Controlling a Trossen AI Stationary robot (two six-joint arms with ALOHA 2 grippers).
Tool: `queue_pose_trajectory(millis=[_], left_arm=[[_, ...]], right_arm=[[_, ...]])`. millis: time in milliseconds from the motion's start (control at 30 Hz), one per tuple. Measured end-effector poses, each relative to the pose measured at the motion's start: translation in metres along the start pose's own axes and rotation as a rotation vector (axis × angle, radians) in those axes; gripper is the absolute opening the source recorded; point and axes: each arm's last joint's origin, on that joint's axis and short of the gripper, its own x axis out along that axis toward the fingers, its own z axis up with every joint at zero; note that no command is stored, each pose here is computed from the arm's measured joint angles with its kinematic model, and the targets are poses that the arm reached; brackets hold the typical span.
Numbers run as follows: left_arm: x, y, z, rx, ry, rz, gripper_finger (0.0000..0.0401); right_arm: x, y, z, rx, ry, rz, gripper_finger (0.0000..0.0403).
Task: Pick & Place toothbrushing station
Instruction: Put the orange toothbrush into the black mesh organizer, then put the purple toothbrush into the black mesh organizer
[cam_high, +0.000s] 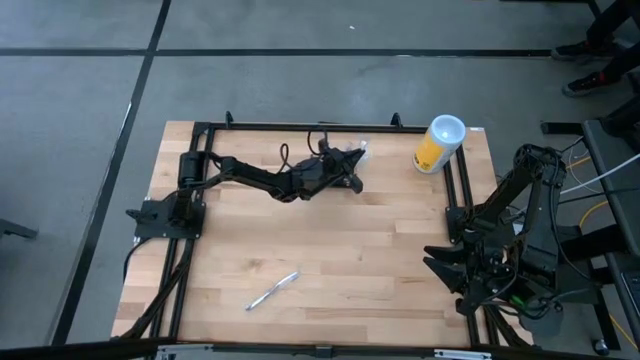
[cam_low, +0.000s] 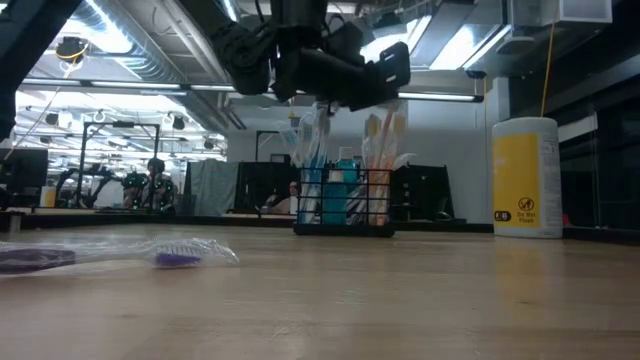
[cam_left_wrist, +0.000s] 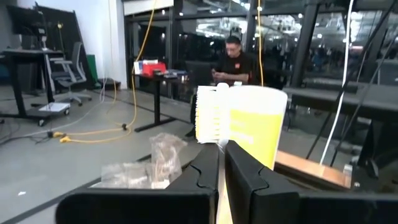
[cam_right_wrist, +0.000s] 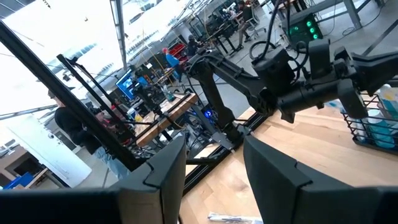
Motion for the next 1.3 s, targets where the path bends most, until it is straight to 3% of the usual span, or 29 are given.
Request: queue_pose_trajectory(millis=[200,467,867,1000,1133,1200,1300], left_arm=[[0.0,0.0,-0.006,0.011,0.056,0.003,0.0013],[-0.001,0.002,-0.016,-0.008,0.128,0.046,0.006],[-0.012,-0.017,-0.003,-0.034,0.028,0.045,0.0153],[-0.018,-0.021,0.018,-0.029,-0.092,0.07,0.0167],[-0.031,-0.027,0.059,-0.022,-0.203,0.035,0.0167],[-0.042,-0.031,0.081,0.022,-0.209,0.007,0.0164],[-0.067,-0.039,0.11,0.141,-0.113,-0.044,0.016]], right_arm=[[0.0,0.0,0.0,0.003,0.0,0.0,0.0164],[0.0,0.001,0.0,0.006,0.0,0.0,0.0164],[0.0,0.001,0.0,0.002,0.0,0.0,0.0164],[0.0,0.001,0.0,0.002,0.0,0.0,0.0164],[0.0,0.001,0.0,-0.002,0.0,0.0,0.0164],[0.0,0.001,0.0,-0.006,0.0,0.0,0.0164],[0.0,0.001,0.0,-0.014,0.0,0.0,0.0164]])
